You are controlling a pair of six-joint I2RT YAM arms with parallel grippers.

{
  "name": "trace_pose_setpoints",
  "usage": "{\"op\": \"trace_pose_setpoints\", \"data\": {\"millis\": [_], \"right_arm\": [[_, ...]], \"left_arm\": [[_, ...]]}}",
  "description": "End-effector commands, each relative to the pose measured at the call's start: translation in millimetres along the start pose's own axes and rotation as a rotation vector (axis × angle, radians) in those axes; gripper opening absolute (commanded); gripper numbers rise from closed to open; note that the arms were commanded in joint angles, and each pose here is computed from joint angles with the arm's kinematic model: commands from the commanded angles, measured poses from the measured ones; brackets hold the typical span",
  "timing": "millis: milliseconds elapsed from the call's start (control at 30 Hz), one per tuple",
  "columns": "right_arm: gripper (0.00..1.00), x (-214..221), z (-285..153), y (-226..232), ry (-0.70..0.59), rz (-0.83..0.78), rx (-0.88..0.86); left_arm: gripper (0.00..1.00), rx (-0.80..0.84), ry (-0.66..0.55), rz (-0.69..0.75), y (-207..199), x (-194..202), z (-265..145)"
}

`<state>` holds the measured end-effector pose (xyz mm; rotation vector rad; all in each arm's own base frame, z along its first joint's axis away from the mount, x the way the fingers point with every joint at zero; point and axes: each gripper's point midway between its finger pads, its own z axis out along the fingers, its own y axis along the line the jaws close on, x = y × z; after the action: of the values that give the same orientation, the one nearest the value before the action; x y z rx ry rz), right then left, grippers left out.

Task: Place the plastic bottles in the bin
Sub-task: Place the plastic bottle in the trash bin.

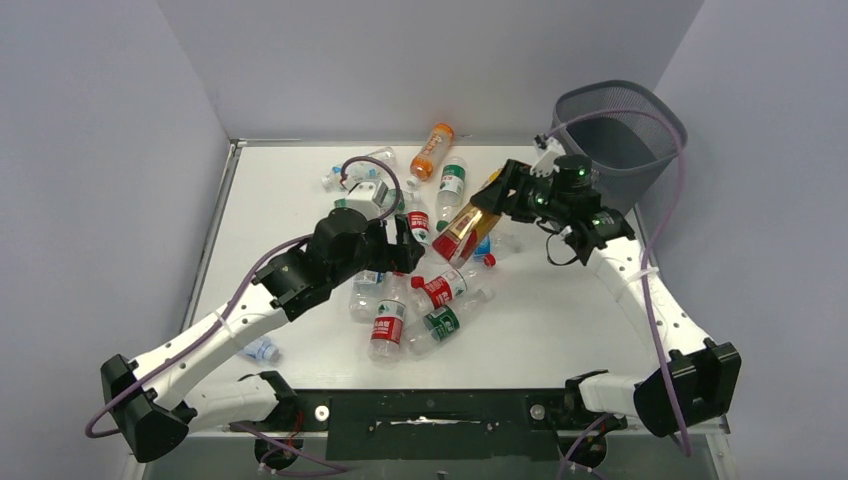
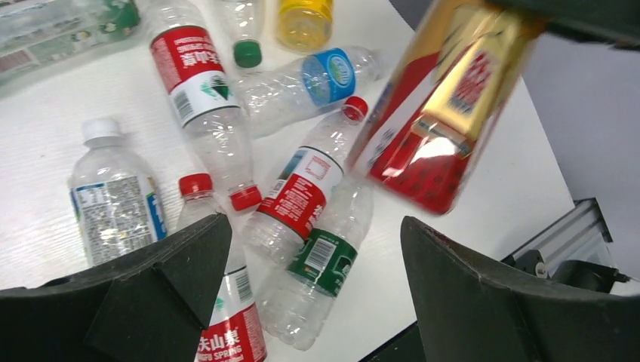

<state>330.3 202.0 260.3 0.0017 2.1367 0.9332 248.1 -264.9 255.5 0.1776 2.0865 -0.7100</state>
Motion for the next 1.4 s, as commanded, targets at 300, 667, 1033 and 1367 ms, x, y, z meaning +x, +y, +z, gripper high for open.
{"op": "trace_pose_setpoints", "data": {"millis": [300,667,1033,1367], "right_arm": [[0.46,-177.6,-99.5,-16.0,-0.416,-0.152,0.166],[0.48,-245.7,-166.3,-62.9,-0.633,-0.096,0.223],[0.48,-278.8,-223.9,-120.0,-0.783,0.005,0.223],[0.49,-307.6,-242.5,-159.6,-0.855,0.086,0.212]], "left_arm": [[0.83,-0.134,-0.015,-0.095,52.5,-17.5,-5.8],[0.84,-0.215,0.035,-0.108,74.2,-3.3,-2.2],[0.84,-0.323,0.053,-0.132,96.8,-0.9,-7.4],[0.85,-0.562,0.094,-0.235,150.5,3.8,-19.1]]}}
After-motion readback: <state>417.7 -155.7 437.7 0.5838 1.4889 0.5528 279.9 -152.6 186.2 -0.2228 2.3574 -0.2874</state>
